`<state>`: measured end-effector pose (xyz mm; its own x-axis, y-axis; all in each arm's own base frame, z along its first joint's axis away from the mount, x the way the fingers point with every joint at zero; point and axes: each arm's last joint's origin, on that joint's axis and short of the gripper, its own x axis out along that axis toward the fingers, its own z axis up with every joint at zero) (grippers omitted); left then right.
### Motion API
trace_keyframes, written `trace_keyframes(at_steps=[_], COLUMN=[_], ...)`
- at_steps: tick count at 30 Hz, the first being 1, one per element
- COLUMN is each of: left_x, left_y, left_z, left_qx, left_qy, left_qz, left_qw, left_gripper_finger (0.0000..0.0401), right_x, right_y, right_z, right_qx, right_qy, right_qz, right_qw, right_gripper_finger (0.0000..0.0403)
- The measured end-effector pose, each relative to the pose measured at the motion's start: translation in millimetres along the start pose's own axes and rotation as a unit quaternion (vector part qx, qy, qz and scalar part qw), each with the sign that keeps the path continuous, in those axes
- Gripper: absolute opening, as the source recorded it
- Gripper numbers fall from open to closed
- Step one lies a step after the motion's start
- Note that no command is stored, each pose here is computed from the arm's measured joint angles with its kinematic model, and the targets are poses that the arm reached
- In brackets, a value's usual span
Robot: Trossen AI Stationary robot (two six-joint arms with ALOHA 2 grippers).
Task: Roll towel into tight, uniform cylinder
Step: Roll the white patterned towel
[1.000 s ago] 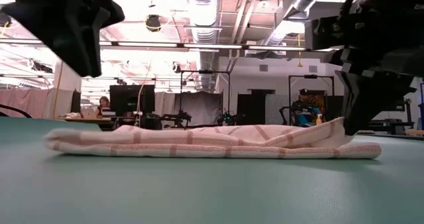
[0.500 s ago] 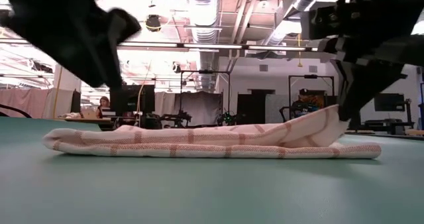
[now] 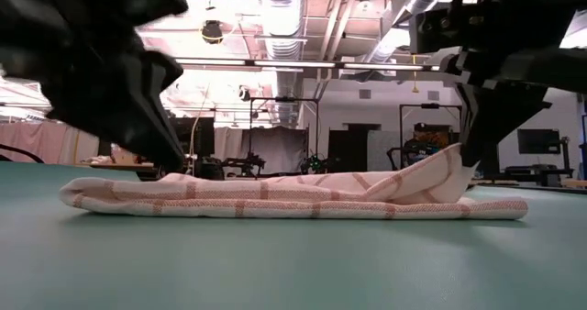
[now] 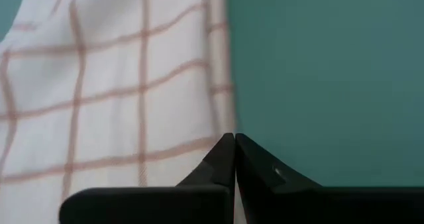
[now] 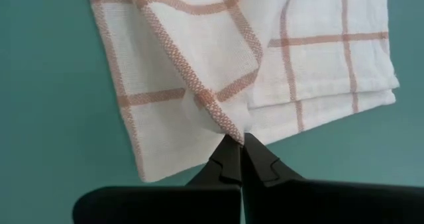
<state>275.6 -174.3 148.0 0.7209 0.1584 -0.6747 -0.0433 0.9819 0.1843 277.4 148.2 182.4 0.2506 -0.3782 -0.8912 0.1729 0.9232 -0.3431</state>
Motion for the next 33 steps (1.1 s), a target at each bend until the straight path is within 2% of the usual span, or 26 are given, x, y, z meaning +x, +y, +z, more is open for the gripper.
trace_keyframes(at_steps=[4, 9, 13, 16, 21, 24, 25, 27, 30, 33], left_x=[6.1, 9.9, 18.4, 20.5, 20.6, 20.4, 20.5, 20.3, 20.1, 19.8], left_y=[3.6, 18.9, 24.0, 25.0, 25.0, 24.7, 24.7, 24.4, 24.1, 24.5], left_z=[-8.0, -15.8, -23.0, -22.0, -23.0, -23.6, -23.7, -24.1, -24.3, -25.3], left_qx=[-0.022, -0.074, -0.08, -0.096, -0.099, -0.099, -0.103, -0.11, -0.118, -0.116], left_qy=[0.024, 0.064, 0.094, 0.093, 0.102, 0.106, 0.109, 0.112, 0.112, 0.118], left_qz=[0.031, 0.089, 0.072, 0.053, 0.043, 0.04, 0.037, 0.034, 0.035, 0.036], left_qw=[0.999, 0.991, 0.99, 0.99, 0.989, 0.989, 0.988, 0.987, 0.986, 0.986], left_gripper_finger=[0.0, 0.0, 0.0, 0.0, 0.0, 0.0, 0.0, 0.0, 0.0, 0.0], right_x=[-0.2, -4.1, -8.9, -10.5, -22.8, -37.8, -41.5, -44.5, -39.8, -29.0], right_y=[0.1, -1.2, -9.6, -28.3, -65.5, -77.1, -76.4, -66.3, -39.7, -15.6], right_z=[-0.5, -1.0, 2.1, 2.8, 14.0, 24.0, 25.7, 26.4, 18.9, 5.2], right_qx=[-0.013, -0.087, -0.137, -0.152, -0.173, -0.122, -0.106, -0.095, -0.114, -0.124], right_qy=[0.001, 0.016, 0.027, 0.058, 0.088, 0.052, 0.04, 0.021, 0.015, 0.013], right_qz=[-0.001, 0.012, 0.008, -0.052, -0.174, -0.236, -0.238, -0.207, -0.117, -0.057], right_qw=[1.0, 0.996, 0.99, 0.985, 0.965, 0.963, 0.965, 0.974, 0.987, 0.991], right_gripper_finger=[0.0006, 0.0006, 0.0006, 0.0006, 0.0006, 0.0006, 0.0006, 0.0006, 0.0006, 0.0006])
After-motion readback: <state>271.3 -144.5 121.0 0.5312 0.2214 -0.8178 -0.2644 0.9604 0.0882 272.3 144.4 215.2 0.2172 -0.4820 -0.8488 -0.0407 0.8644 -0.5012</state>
